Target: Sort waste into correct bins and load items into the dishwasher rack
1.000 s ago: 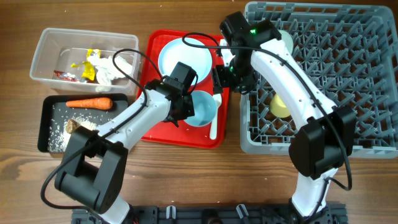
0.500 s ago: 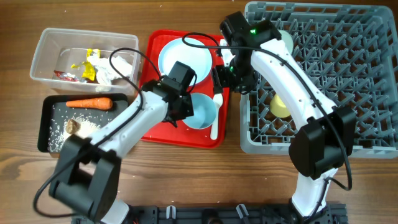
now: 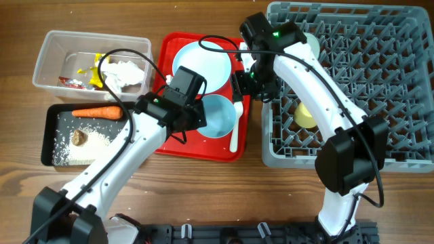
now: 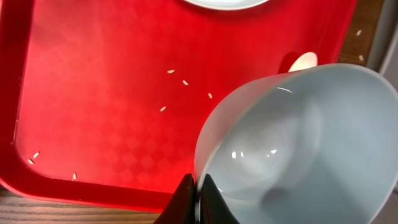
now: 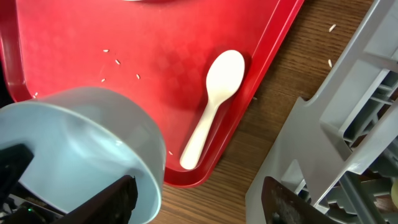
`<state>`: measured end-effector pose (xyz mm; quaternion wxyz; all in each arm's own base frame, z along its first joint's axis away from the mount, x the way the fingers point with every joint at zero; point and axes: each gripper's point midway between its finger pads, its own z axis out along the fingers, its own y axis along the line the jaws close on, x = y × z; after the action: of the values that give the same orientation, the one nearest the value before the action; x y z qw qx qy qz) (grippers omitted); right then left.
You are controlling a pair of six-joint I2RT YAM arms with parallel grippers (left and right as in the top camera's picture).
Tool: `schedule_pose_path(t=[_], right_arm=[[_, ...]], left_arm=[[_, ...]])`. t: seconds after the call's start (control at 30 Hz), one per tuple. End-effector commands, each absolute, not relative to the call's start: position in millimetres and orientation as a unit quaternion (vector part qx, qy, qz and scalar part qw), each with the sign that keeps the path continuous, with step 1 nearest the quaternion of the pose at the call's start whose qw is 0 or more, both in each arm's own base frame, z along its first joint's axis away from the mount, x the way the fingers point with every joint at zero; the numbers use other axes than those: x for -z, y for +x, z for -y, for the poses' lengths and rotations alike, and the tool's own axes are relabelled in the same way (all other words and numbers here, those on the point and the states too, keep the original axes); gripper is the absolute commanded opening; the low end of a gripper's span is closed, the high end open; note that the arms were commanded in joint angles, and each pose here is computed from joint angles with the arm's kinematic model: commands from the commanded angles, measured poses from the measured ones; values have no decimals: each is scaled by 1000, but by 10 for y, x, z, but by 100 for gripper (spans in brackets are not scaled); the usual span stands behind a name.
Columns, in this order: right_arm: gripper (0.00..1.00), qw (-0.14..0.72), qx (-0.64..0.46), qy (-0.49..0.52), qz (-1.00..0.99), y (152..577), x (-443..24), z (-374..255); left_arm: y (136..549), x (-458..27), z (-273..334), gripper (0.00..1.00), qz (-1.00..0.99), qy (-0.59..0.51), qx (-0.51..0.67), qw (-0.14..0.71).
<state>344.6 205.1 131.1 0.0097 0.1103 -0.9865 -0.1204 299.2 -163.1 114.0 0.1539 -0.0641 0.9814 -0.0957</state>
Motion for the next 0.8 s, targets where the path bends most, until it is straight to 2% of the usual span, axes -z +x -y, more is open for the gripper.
schedule_pose_path(t=[0.0,0.77], right_arm=[[66,6,117,116,986,3427,-1330,-2033],[66,16,137,133,981,3319,-1348,-2202]], left_arm=[[3003,-1226,1586,4,-979,-64,94,168],[3053,-1242,1569,4,-977,-70,97,176]])
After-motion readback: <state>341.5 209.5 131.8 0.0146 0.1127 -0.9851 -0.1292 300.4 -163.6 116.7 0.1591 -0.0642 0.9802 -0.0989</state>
